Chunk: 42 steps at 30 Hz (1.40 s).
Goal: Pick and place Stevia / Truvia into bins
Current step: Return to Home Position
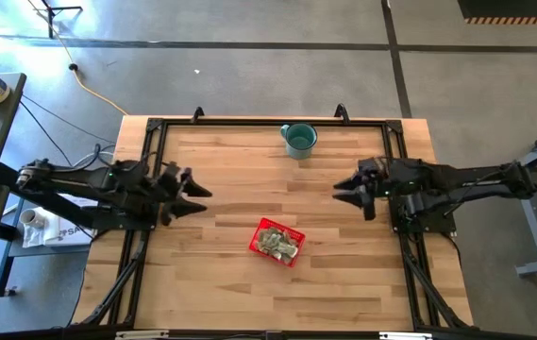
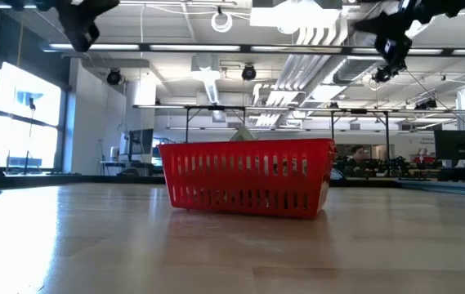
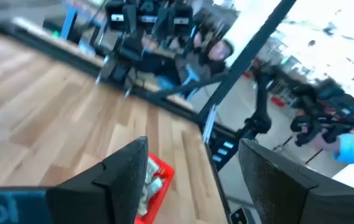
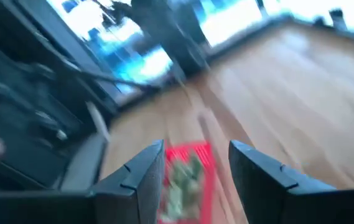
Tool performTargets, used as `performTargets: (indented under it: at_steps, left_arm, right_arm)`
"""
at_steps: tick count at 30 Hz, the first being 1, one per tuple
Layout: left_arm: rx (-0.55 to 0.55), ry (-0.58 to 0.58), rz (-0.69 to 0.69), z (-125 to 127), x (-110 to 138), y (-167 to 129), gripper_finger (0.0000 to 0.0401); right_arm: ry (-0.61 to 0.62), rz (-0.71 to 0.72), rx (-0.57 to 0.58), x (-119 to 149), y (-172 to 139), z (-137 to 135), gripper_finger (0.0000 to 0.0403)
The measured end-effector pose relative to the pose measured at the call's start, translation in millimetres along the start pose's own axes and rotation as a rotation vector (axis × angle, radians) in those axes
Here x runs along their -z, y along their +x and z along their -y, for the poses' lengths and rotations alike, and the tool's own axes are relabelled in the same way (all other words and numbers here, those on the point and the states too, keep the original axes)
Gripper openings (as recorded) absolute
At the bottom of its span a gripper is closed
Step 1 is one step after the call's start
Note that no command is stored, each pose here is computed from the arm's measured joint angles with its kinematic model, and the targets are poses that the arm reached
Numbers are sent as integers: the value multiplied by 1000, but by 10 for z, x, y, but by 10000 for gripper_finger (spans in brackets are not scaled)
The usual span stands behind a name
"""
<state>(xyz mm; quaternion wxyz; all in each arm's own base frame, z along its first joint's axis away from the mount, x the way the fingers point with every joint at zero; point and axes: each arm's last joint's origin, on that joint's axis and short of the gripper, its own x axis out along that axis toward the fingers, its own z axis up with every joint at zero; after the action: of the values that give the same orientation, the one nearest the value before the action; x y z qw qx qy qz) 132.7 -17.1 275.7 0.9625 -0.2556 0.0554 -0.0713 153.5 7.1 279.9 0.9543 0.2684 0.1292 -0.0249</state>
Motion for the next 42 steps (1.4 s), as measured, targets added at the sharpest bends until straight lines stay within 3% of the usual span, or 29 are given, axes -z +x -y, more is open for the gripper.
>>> performTargets:
  at_steps: [5, 11, 14, 18, 23, 28, 42]
  left_arm:
    - [22, 28, 56, -98, 184, -176, 282]
    - [32, 50, 74, -235, 430, -251, 282]
    - [34, 71, 99, -263, 477, -292, 282]
    - [-41, 100, 145, -305, 503, -328, 282]
    - [-262, 53, 82, -429, 624, -336, 282]
    - [-377, 2, 36, -497, 703, -358, 282]
    - [-431, 2, -86, -555, 815, -383, 282]
  right_arm:
    - [-99, 231, -118, -33, -152, -13, 169]
    - [-197, 515, -207, 179, -171, 129, 169]
    - [-182, 582, -266, 341, -158, 223, 170]
    - [-153, 631, -327, 521, -164, 328, 169]
    - [-181, 599, -272, 673, -125, 442, 169]
    - [-162, 550, -163, 701, -77, 542, 174]
    - [-141, 301, 64, 916, 40, 744, 169]
